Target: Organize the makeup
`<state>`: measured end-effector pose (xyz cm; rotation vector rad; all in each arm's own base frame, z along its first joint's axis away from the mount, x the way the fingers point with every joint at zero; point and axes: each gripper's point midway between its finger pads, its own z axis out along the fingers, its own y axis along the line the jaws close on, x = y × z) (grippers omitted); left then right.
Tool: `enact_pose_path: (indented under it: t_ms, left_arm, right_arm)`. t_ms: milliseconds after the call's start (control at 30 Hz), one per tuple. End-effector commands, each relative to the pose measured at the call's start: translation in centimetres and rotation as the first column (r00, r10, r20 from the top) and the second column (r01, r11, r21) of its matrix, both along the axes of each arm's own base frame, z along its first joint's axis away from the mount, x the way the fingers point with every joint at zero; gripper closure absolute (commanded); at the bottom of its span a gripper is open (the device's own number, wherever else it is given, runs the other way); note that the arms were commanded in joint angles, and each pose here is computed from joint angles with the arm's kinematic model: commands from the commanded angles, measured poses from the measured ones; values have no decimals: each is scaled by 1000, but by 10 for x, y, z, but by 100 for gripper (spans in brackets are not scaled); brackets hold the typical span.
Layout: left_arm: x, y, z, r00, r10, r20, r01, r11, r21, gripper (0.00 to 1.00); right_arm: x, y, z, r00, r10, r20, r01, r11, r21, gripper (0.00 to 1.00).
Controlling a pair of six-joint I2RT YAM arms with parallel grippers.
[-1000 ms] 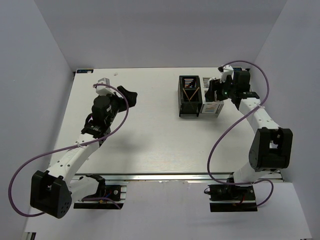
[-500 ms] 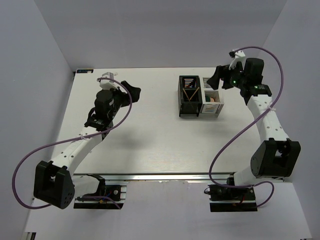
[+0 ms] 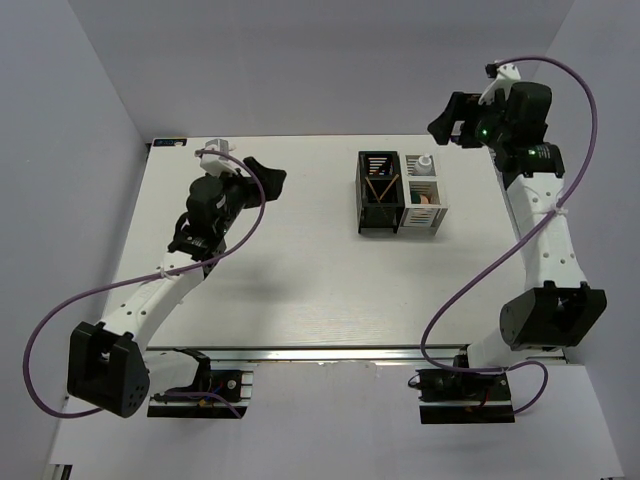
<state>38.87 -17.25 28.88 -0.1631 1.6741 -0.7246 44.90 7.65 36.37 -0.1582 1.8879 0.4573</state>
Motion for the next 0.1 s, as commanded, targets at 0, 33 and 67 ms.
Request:
enact_pose_path:
  t_ms: [0, 33, 67]
  left_arm:
    - [1, -2, 28, 997, -17, 75, 18, 1000, -14, 2]
    - [1, -2, 30, 997, -17, 78, 18, 1000, -15, 2]
    - [1, -2, 30, 997, -17, 80, 18, 1000, -15, 2]
  right_arm:
    - [-10, -2, 16, 1000, -7, 15, 7, 1000, -2, 11]
    - [-13, -2, 15, 1000, -6, 13, 6, 1000, -6, 11]
    - [-13, -2, 12, 1000, -2, 9, 2, 1000, -6, 10]
